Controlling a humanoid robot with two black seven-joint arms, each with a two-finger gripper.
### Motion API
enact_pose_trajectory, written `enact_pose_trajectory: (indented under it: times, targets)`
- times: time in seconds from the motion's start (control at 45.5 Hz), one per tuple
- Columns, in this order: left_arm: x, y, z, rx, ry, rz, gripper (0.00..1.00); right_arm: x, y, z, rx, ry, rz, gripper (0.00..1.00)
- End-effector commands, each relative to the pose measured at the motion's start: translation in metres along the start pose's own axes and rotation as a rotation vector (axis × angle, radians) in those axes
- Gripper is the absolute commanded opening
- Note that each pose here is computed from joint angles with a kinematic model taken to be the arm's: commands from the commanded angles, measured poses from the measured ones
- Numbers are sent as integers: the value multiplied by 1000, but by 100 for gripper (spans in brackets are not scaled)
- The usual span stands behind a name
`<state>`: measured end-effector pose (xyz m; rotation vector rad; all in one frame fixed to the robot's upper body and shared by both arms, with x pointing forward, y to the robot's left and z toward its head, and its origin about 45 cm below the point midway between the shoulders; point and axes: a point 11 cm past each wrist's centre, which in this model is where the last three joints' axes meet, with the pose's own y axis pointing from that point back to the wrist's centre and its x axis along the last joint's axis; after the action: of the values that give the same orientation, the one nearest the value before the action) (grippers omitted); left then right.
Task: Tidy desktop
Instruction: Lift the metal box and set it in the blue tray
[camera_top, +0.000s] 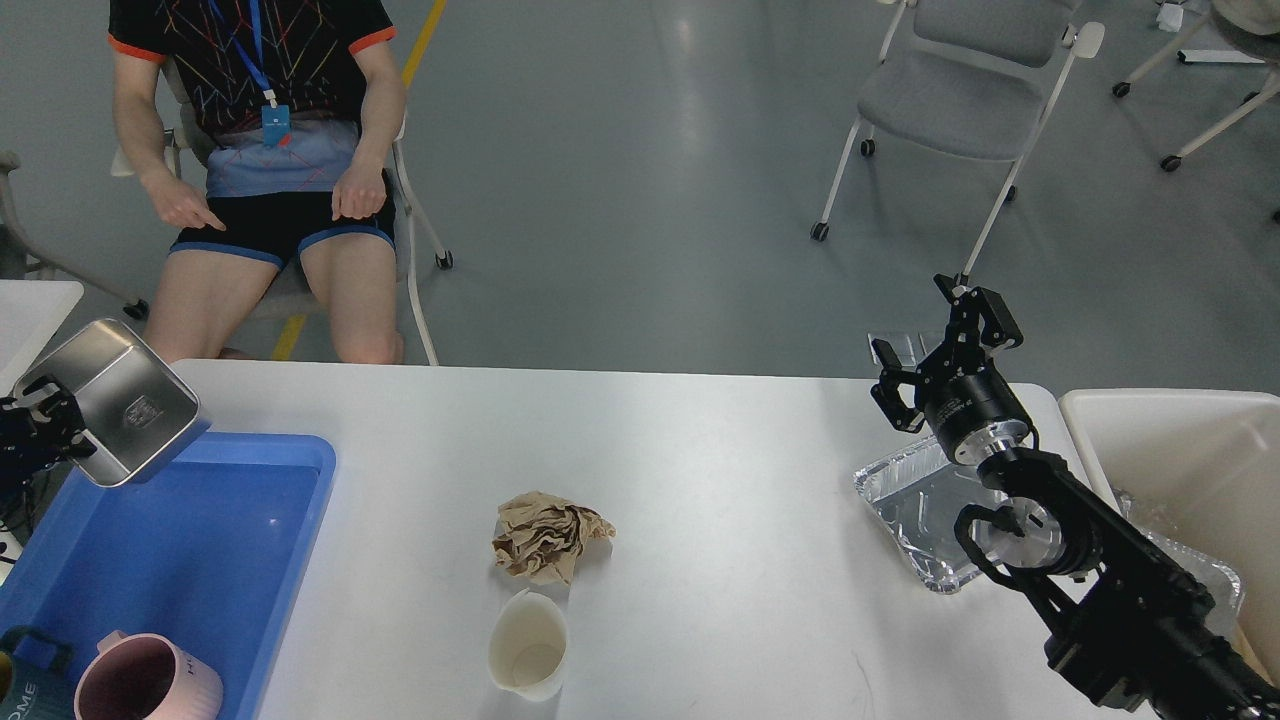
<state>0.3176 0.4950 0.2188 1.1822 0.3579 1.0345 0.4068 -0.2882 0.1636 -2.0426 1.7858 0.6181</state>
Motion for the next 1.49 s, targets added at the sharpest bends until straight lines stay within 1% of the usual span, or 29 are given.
enact_pose_trajectory:
  times: [0.0,0.33,0.527,0.923,0.967,1.011,1.055,1.231,1.297,1.363,1.407,1.429,1.473]
  targets:
    - [-8,-33,-30,64,96,-17,0,-1,0,1,-1,-4,-1,100]
    - [-27,-71,-59,129,208,-7,0,0,1,3,-4,-4,2,100]
    - [-26,-80,-71,158,256,7,0,0,1,2,-3,-3,3,100]
    - [-41,-92,-62,142,258,-27,11,1,2,2,-4,-3,4,100]
    - [-41,-92,-62,142,258,-27,15,0,2,3,-5,-3,2,100]
    - [-40,-92,-62,143,262,-19,22,1,2,3,-5,-3,5,100]
    - [-40,-92,-62,139,266,-12,25,1,2,3,-6,-3,5,100]
    - [-41,-97,-57,110,279,17,53,2,2,2,-5,-2,6,100]
    - [-41,-97,-53,85,281,16,66,2,3,3,-6,-2,7,100]
    - [-40,-97,-44,33,288,11,86,3,4,5,-10,-4,9,100]
    - [-40,-97,-30,-22,298,-1,94,4,6,7,-14,-5,12,100]
    - [-41,-97,-24,-52,306,-8,96,4,7,8,-16,-7,14,100]
    - [-40,-93,-11,-110,315,-29,96,5,8,9,-18,-7,15,100]
